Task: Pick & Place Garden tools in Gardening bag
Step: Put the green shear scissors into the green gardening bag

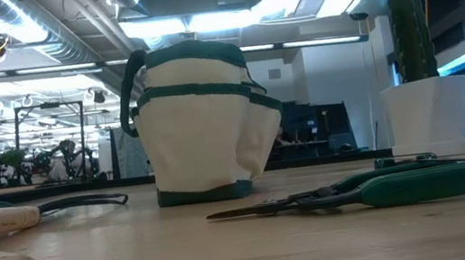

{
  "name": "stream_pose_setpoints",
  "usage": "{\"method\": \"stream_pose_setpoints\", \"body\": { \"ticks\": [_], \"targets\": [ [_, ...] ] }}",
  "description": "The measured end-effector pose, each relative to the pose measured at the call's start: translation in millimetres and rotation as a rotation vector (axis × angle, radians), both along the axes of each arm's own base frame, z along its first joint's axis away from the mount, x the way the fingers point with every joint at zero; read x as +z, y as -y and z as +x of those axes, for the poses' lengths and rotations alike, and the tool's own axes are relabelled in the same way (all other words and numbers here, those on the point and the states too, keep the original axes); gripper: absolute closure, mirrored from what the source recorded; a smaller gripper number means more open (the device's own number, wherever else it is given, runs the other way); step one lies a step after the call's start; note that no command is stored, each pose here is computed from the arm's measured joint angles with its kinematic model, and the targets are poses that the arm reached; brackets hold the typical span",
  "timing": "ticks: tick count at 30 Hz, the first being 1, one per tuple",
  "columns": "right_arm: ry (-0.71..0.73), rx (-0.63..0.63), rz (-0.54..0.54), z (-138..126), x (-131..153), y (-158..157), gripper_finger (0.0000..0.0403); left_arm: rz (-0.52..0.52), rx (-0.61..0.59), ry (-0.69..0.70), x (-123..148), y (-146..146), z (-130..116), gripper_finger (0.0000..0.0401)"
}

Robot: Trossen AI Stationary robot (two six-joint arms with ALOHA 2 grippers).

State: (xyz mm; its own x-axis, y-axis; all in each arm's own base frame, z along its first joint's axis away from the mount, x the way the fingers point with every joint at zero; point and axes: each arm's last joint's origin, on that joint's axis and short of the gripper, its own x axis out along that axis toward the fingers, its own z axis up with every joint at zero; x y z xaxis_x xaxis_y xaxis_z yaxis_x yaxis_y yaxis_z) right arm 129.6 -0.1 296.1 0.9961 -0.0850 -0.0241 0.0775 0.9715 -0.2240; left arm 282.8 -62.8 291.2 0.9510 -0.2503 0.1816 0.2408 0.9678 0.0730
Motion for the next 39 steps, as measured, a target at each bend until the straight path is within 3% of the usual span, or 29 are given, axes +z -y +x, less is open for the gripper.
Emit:
{"method": "stream_pose_setpoints", "body": {
  "ticks": [5, 15, 23, 32, 39],
  "targets": [
    [0.001, 0.003, 0.034, 0, 0, 0, 0.0139, -0.054, -0.074, -0.029, -1, 3, -1, 0.0313],
    [0.007, 0.004, 0.027, 0, 0, 0, 0.0139, -0.238, 0.027, -0.172, -10, 4, 1, 0.0313],
    [0.003, 0.004, 0.025, 0, 0, 0, 0.0139, -0.166, 0.037, -0.139, -8, 16, -2, 0.0313],
    [0.001, 0.004, 0.024, 0, 0, 0, 0.0139, -0.215, -0.007, -0.146, -7, 26, -5, 0.0313],
    [-0.036, 0.006, 0.023, 0, -4, 0, 0.0139, -0.279, -0.028, -0.232, -13, 36, -8, 0.0313]
  ]
}}
